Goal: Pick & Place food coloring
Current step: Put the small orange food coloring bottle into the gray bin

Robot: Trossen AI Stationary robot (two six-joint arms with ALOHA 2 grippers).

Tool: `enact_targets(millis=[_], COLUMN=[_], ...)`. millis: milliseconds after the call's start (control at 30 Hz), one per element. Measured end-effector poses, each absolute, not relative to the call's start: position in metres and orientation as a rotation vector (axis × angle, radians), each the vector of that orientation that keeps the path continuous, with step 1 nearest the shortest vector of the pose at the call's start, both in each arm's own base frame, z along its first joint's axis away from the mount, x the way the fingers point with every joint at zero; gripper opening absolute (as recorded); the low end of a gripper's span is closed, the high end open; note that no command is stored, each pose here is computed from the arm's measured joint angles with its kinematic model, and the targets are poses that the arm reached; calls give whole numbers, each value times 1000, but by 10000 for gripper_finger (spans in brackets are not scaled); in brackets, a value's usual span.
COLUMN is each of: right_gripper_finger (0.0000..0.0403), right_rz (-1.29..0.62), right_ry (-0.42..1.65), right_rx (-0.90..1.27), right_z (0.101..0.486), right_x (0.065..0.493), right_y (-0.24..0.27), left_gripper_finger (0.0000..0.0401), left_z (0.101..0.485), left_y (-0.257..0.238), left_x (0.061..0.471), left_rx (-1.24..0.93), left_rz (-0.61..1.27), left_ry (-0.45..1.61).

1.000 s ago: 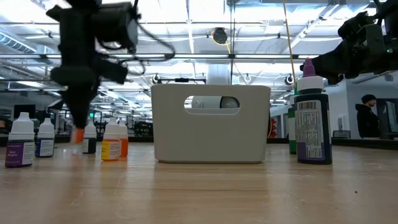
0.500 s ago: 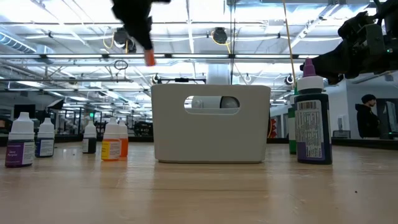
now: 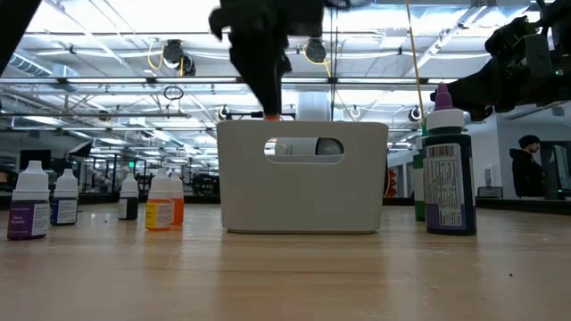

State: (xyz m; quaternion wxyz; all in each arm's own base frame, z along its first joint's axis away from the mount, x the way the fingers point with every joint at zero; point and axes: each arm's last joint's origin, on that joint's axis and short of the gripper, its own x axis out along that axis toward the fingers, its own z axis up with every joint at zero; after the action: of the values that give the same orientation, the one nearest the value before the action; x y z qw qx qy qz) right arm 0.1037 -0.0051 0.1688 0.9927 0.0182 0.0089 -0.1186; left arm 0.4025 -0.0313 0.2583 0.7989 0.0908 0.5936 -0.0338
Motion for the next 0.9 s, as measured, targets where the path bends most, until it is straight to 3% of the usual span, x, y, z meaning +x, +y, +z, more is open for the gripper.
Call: enact_targets(millis=[333, 900], right_gripper_finger=[77, 77], right_rz=[-237, -237], right_ry=[17, 17], right_rx=[37, 37], right_z=[169, 169], right_x=[104, 104], right_y=[-5, -5], left_gripper_finger=[54, 54], left_z=[205, 173], left_y=[-22, -7], left_x=[420, 414], left_rx=[155, 90], left_rz=[-70, -41], left_ry=[1405, 1402])
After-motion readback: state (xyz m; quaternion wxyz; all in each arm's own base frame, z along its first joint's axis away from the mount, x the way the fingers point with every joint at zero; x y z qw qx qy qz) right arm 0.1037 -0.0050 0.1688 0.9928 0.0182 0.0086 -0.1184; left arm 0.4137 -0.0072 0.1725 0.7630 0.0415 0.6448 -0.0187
